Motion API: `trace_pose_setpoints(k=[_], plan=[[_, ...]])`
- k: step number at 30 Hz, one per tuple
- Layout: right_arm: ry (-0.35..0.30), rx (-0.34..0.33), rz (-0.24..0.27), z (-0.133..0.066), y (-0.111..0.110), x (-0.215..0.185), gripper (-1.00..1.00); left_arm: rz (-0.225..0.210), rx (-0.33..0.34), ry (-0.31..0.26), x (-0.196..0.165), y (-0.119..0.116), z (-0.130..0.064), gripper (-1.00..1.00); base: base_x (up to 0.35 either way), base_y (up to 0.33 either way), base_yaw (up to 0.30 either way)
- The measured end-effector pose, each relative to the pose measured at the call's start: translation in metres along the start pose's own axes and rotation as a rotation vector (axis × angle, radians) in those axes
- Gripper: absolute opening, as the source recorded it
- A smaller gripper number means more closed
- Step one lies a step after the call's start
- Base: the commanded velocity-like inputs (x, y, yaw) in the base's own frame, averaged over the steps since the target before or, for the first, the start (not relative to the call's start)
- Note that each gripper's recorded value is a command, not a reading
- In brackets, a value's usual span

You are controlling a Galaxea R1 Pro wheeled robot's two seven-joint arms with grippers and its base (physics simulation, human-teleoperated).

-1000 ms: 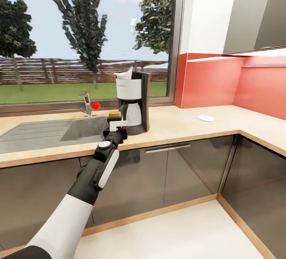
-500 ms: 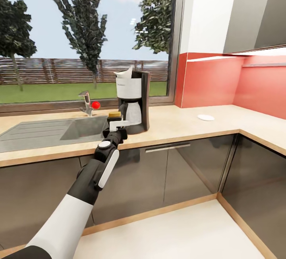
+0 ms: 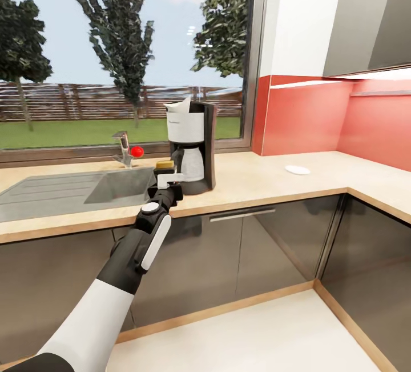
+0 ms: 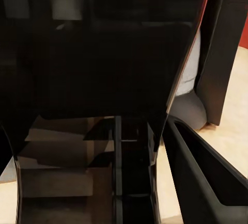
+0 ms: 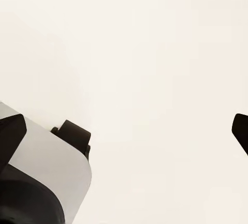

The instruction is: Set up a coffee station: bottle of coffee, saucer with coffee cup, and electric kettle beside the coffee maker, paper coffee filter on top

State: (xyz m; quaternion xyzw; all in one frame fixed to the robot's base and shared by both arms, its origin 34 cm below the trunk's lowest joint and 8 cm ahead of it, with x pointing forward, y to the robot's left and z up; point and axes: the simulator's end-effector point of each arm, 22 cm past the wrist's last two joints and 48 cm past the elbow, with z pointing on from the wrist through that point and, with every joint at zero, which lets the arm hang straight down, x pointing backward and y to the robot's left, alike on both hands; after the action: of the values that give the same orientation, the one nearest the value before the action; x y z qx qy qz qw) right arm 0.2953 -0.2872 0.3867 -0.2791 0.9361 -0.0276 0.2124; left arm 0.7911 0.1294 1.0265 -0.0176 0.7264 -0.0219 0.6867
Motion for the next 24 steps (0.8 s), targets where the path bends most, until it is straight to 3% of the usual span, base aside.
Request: trace_pose_setpoints(k=[24], plan=[[0.000,0.000,0.000,0.0050,0.0014,0.0028,1.00,-0.002,0.002,0.000,0.0056,0.0000,-0.0003,-1.00,0.016,0.000,0.000]])
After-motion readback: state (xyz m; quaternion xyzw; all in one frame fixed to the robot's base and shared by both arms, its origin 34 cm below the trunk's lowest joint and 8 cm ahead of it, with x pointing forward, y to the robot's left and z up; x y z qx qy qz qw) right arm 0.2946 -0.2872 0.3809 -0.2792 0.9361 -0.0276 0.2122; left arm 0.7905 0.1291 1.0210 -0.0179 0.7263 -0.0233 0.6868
